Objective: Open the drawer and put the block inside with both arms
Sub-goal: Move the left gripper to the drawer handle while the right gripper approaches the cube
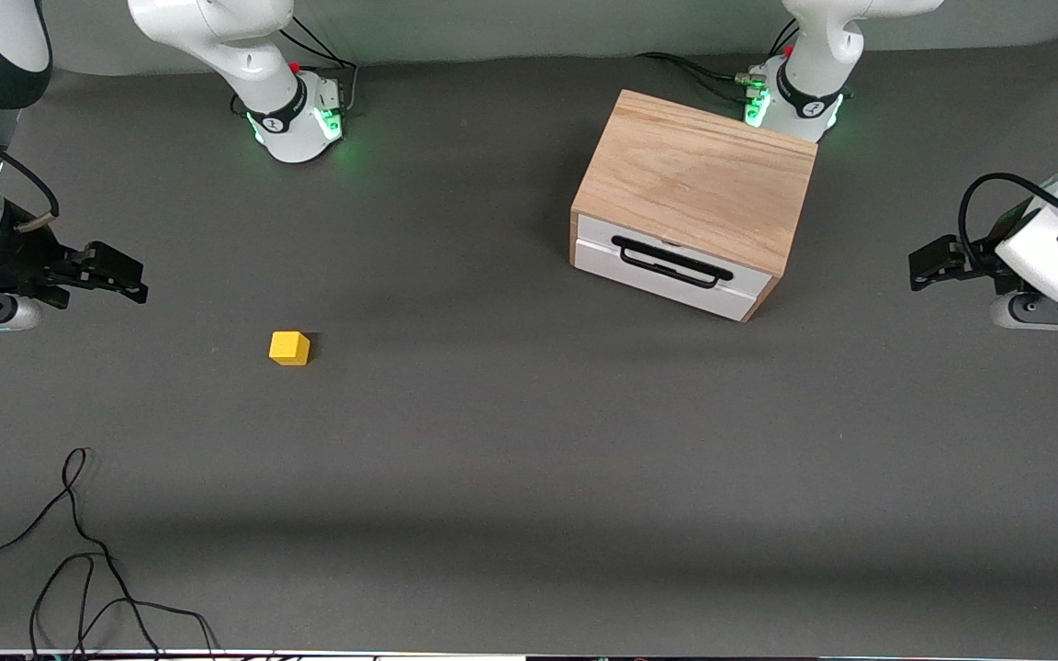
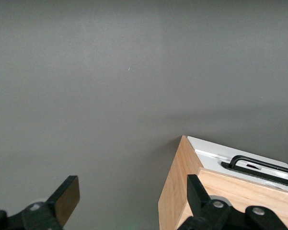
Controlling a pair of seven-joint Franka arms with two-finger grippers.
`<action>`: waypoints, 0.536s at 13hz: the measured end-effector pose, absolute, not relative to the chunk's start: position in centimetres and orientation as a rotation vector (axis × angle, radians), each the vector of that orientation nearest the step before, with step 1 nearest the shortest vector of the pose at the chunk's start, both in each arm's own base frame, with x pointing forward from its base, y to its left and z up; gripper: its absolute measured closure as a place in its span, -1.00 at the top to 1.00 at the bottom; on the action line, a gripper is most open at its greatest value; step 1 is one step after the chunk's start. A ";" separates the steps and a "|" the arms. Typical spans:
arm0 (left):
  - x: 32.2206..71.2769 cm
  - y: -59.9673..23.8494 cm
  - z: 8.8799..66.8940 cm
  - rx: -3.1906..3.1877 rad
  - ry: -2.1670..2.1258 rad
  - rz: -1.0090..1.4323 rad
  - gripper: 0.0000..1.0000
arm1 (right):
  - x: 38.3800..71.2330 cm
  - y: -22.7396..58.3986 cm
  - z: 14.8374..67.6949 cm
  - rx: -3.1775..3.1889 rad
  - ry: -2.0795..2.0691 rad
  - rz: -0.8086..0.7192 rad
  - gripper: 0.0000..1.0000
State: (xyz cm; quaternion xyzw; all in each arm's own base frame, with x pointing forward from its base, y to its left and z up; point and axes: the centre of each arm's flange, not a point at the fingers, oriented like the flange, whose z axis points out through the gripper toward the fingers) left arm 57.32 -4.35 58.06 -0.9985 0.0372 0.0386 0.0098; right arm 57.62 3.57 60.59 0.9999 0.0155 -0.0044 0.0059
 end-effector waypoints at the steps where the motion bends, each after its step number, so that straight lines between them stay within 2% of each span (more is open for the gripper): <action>1: 57.3 -4.4 58.1 -3.117 0.116 0.120 1.00 | 57.6 3.6 60.6 3.129 0.048 -0.014 1.00; 7: 57.3 -4.7 58.0 -3.119 0.121 0.122 1.00 | 57.6 3.5 60.5 3.129 0.048 -0.016 1.00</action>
